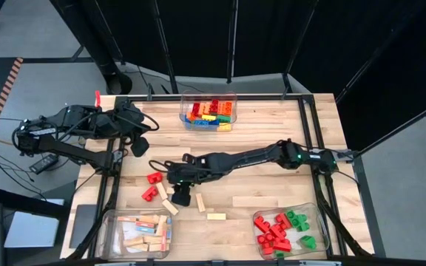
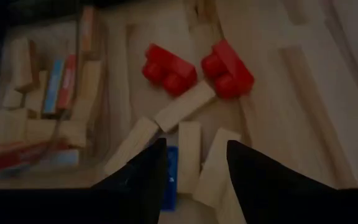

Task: Sort blocks by size
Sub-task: Put the white block into the bottom left transparent bin

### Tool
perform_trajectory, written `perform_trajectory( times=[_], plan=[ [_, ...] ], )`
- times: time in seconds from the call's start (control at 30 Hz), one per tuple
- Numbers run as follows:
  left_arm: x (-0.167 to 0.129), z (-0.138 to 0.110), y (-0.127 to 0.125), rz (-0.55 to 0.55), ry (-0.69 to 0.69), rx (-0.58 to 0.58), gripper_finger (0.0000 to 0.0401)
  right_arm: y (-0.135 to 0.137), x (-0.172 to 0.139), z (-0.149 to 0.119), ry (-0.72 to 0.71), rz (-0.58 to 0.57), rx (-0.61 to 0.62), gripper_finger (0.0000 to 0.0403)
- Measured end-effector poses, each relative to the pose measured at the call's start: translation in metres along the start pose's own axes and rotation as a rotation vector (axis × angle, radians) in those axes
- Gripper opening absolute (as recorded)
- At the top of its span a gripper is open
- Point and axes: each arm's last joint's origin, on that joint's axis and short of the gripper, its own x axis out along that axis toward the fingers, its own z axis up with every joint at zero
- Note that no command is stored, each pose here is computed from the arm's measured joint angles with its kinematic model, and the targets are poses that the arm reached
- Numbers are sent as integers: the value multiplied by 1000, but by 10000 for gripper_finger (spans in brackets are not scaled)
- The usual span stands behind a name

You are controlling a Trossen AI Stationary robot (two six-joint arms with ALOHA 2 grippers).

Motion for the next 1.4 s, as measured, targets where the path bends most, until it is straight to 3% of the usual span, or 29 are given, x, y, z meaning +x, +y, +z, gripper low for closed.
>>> perform_trajectory(
  times=[0.33, 0.7, 0.83, 1.2, 1.4],
  plan=[
    [0, 0, 0, 0, 0, 0, 13, -5, 11, -4, -7, -15, -42, 204],
    [0, 0, 0, 0, -1, 0, 13, -16, 37, -25, 19, -60, -33, 322],
    [0, 0, 0, 0, -1, 0, 13, -17, 48, -29, 14, -70, -33, 345],
    [0, 1, 0, -2, -5, -2, 13, -24, 86, -52, 69, -139, 56, 320],
    [0, 1, 0, -2, -6, -5, 13, -24, 91, -57, 90, -141, 56, 262]
  ],
)
